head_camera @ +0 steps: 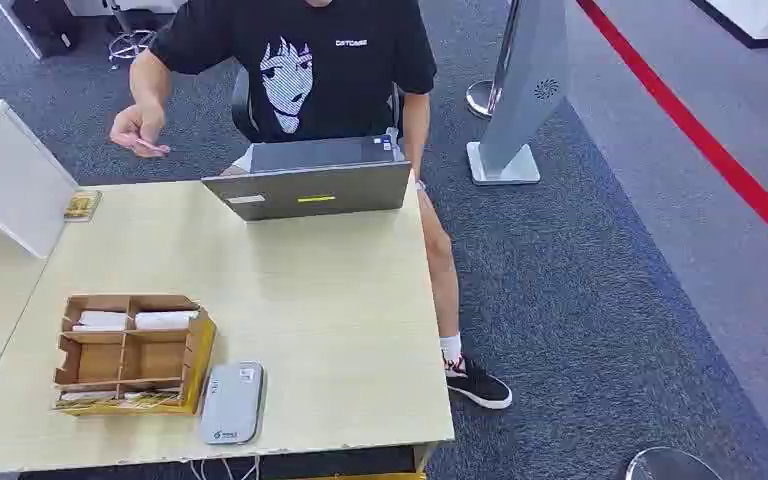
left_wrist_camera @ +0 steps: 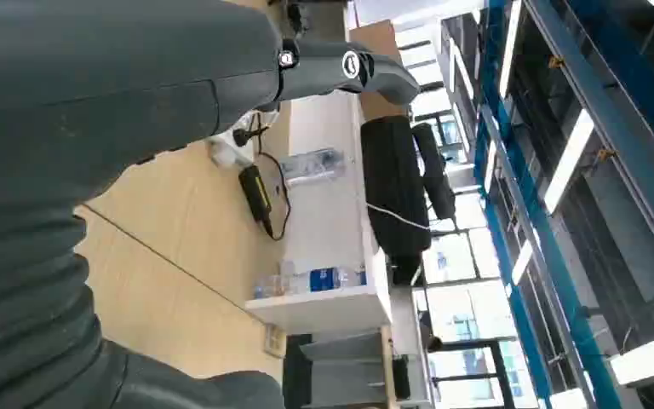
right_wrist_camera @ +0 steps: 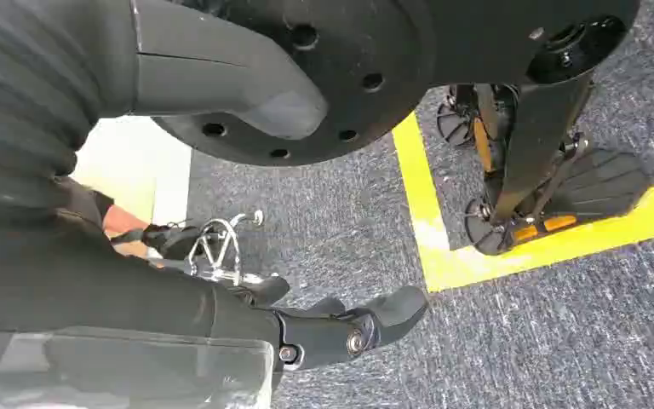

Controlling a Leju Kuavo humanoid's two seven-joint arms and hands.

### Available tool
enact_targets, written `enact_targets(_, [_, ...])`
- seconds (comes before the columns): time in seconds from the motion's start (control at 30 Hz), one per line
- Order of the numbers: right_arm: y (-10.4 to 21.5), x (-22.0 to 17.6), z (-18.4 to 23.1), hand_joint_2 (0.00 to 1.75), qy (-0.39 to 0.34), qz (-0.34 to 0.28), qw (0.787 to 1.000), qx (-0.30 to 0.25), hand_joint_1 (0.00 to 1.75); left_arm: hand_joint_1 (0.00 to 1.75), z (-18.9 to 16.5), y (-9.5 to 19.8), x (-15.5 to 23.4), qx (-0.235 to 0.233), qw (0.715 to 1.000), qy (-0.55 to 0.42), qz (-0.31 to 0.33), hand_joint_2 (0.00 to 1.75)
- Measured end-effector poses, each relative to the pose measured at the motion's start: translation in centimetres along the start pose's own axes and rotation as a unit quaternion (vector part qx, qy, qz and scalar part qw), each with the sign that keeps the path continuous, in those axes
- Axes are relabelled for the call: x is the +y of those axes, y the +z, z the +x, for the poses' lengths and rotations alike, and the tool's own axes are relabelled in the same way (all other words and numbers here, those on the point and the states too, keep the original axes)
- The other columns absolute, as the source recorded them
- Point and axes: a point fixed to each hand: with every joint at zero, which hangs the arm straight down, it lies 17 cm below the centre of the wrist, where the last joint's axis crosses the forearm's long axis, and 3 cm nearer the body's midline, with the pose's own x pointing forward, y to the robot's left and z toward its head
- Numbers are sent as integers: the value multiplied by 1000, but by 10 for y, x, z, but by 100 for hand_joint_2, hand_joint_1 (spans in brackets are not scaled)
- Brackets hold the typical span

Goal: Pass the card to the sensor for recognition and then transmit it.

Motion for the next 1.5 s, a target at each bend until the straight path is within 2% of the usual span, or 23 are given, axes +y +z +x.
enact_targets(0.2, [0, 0, 0, 175, 1, 1, 1000, 2, 0, 0, 12, -5, -15, -8, 995, -101, -20, 175])
enact_targets(0.3, [0, 3, 0, 175, 11, 7, 1000, 1, 0, 0, 17, -7, -61, -2, 980, -183, -84, 175])
enact_targets(0.37, [1, 4, 0, 175, 16, 10, 1000, -1, 0, 0, 25, -10, -92, -18, 970, -211, -121, 175])
enact_targets(0.53, [1, 7, 1, 175, 42, 21, 999, -6, 0, 0, 21, -9, -167, -56, 919, -322, -220, 175])
enact_targets(0.67, [2, 6, 4, 175, 67, 35, 997, -13, 0, 0, 20, -23, -208, -99, 877, -406, -236, 175])
enact_targets(0.77, [1, 2, 4, 175, 78, 35, 996, -15, 0, 0, 26, -26, -232, -128, 870, -406, -247, 175])
enact_targets(0.87, [1, 0, 5, 175, 90, 33, 995, -16, 0, 0, 20, -28, -249, -150, 843, -444, -262, 175])
enact_targets(1.1, [0, -5, 4, 175, 103, 29, 994, -15, 0, 0, 7, -31, -277, -174, 821, -461, -288, 175])
enact_targets(1.47, [-1, -13, 7, 175, 142, 30, 989, -17, 0, 0, -49, -46, -343, -253, 709, -552, -359, 175])
enact_targets(1.5, [-1, -13, 7, 175, 144, 31, 989, -17, 0, 26, -55, -47, -346, -255, 702, -555, -365, 175])
